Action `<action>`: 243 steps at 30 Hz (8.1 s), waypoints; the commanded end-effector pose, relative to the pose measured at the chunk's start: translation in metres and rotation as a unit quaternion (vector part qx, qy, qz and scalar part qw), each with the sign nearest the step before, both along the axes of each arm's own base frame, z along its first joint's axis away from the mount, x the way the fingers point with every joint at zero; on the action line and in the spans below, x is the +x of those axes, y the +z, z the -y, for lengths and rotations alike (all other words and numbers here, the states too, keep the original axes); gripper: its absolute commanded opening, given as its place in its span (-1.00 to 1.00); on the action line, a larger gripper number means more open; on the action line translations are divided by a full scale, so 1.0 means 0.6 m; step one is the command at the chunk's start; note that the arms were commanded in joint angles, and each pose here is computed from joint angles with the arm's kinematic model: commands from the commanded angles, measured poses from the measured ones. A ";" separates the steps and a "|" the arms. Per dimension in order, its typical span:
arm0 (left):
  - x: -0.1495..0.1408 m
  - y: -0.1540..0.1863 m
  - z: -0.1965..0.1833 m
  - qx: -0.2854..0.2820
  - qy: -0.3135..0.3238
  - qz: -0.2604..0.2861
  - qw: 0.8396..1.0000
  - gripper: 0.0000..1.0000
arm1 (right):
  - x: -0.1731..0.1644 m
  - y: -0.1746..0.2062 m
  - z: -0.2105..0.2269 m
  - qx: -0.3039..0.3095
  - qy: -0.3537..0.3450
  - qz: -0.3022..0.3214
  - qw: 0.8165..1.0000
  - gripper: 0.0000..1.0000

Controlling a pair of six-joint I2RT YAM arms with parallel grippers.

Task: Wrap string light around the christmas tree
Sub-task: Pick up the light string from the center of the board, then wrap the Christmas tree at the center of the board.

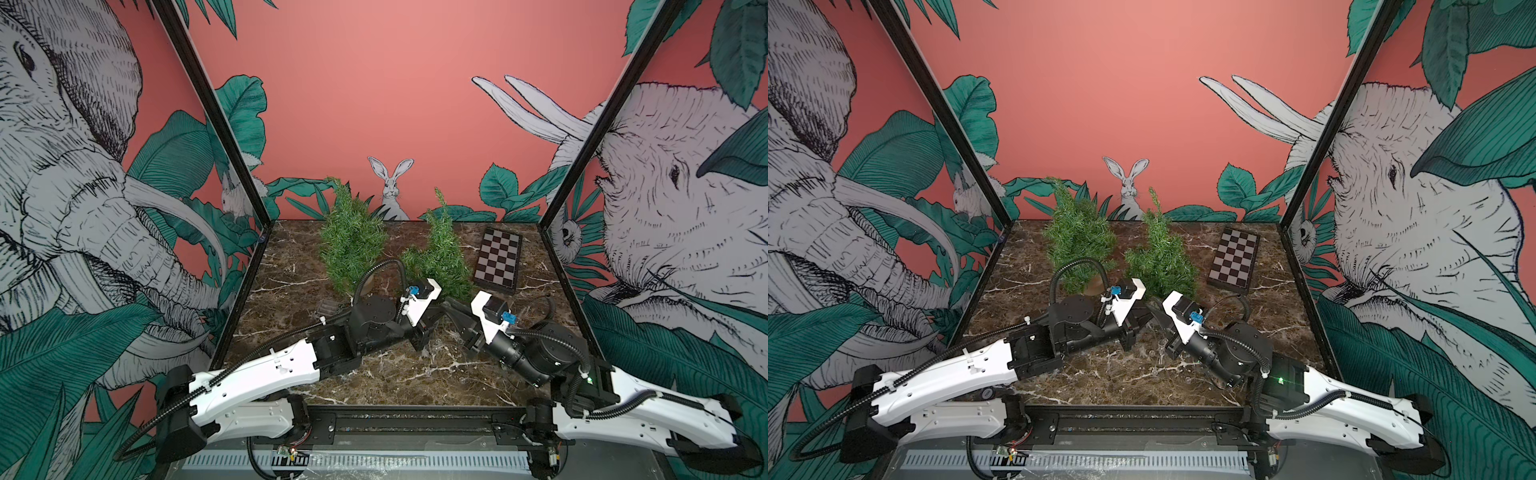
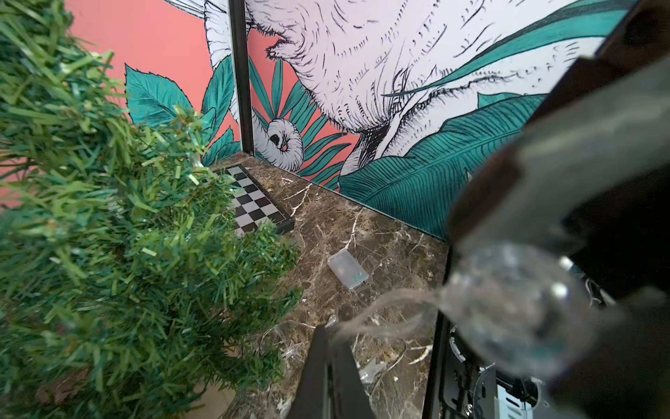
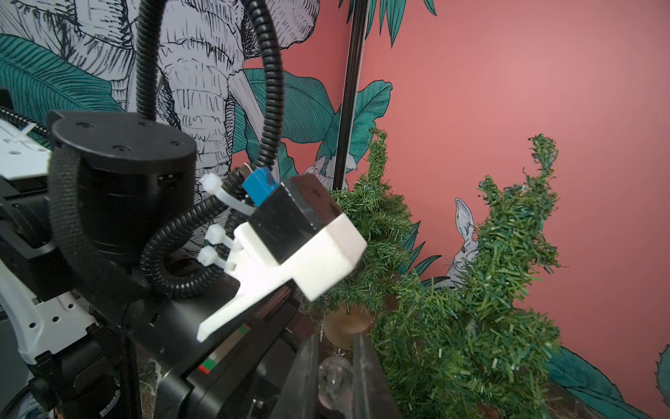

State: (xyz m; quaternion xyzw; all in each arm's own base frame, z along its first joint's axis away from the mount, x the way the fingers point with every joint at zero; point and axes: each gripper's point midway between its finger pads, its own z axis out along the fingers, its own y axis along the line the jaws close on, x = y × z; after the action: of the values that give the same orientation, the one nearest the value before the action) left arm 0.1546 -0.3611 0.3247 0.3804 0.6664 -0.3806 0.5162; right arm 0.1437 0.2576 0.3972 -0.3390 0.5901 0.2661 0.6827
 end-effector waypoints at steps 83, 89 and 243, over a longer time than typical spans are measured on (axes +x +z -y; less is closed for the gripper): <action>-0.030 0.278 -0.077 -0.035 -0.002 0.153 0.988 -1.00 | 0.069 -0.080 -0.009 -0.017 -0.121 0.019 0.992 -0.29; -0.037 0.296 -0.089 -0.051 -0.004 0.155 0.987 -1.00 | 0.099 -0.096 -0.004 -0.022 -0.164 0.009 0.986 -0.34; 0.376 0.249 -0.047 0.077 0.158 0.003 0.984 -0.04 | 0.396 0.147 0.325 -0.138 -0.465 -0.044 0.873 -1.00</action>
State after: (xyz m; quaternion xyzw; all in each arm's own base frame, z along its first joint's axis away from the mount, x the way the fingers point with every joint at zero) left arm 0.4111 -0.3436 0.4533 0.2845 0.7579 -0.2120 0.5475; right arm 0.3903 0.0791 0.4738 -0.1252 0.7495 -0.1254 0.6379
